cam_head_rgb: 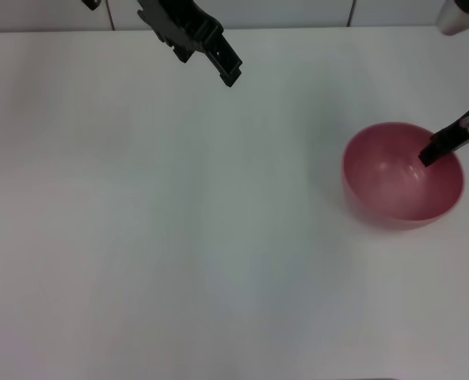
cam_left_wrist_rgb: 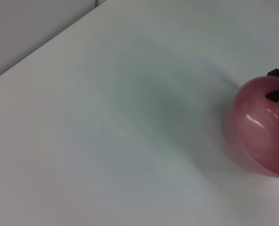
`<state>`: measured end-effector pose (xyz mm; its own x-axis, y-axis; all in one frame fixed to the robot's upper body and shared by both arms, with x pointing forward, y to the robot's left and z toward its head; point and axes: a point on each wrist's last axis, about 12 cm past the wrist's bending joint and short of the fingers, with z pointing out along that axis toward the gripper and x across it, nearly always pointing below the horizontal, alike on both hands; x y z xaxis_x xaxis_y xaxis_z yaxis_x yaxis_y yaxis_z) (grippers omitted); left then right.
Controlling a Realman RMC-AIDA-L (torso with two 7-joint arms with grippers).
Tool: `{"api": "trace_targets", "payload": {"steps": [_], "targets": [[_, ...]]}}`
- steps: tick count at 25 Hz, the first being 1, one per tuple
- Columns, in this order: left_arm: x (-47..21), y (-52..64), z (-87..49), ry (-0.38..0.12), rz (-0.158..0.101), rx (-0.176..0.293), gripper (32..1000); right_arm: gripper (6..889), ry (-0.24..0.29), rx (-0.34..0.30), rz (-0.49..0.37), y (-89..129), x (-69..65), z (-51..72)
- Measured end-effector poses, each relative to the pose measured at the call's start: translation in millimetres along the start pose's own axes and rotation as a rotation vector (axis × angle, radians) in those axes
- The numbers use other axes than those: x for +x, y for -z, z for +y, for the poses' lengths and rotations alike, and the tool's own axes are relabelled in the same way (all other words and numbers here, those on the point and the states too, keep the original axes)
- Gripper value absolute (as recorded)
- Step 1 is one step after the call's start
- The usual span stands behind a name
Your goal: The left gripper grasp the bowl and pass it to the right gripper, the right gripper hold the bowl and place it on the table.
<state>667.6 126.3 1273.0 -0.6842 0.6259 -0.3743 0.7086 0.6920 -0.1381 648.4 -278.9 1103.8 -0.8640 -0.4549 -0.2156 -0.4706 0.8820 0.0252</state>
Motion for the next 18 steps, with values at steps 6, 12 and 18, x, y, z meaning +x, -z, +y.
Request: {"api": "trace_targets", "payload": {"steps": [6,12,18], "targets": [[0.6,-0.3,0.4,0.002,0.001,0.000,879,449,0.006,-0.001,-0.001,0.4,-0.4,0.2],[3.7,-1.6,2.9,0.009,0.003,0.001,879,687,0.009,-0.006,-0.001,1.7,-2.1,1.4],[6.1,-2.5,4.8,0.010,0.005,0.001,879,861,0.002,-0.015,-0.006,2.6,-3.0,2.0]]}}
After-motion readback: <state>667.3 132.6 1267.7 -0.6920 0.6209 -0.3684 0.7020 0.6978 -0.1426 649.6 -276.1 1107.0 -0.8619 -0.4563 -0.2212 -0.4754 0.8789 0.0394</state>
